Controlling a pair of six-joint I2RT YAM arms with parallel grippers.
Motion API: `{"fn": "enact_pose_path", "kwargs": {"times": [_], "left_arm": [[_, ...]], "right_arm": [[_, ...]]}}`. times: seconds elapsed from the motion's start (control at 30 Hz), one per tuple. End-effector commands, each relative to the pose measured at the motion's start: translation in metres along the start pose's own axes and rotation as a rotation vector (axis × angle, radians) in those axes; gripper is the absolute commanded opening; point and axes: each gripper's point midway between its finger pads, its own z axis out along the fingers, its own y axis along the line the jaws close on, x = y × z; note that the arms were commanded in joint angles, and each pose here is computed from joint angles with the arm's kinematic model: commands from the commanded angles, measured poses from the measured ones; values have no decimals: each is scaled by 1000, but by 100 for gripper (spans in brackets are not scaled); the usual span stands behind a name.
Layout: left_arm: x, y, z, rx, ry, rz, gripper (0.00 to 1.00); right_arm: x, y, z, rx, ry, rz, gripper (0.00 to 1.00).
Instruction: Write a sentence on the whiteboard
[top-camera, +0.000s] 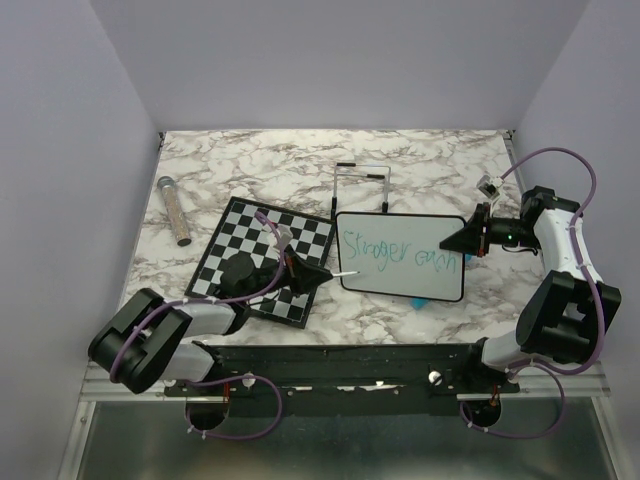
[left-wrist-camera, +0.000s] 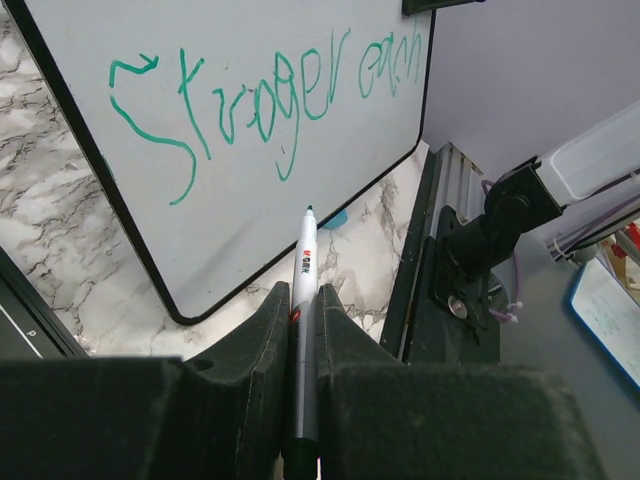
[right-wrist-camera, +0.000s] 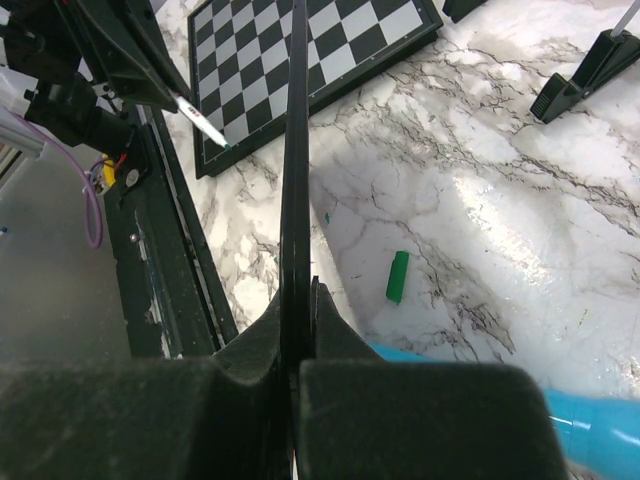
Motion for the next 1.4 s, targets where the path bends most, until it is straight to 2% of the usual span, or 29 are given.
{"fn": "enact_pose_path", "kwargs": {"times": [0.0,0.4,0.6,0.63,0.7,0.73,0.9,1.07,1.37], "left_arm": [[-5,-5,3,51,-28,11,0],[-1,4,9,78,-93,-72,0],[-11,7,10,37,-117,-34,0],[-4,18,9,-17,-86,-56,0],[-15,21,11,-56,-92,6,0],[-6,30,10,-101,-48,-14,0],[-10,28,17,-75,-14,7,0],[-18,23,28,-13,-43,-21,0],[-15,34,35,-37,-21,-22,0]], "right_arm": [[-8,1,-2,-1,-15,-40,0],[-6,-1,-1,1,-15,-35,0],[-6,-2,-1,3,-14,-32,1],[-5,-2,-1,3,-14,-30,1],[-6,-2,-1,3,-16,-33,0],[-6,-2,-1,3,-16,-35,1],[-6,-1,-1,-1,-19,-31,1],[-7,0,-1,-1,-21,-34,0],[-6,0,-1,-2,-20,-31,1]]}}
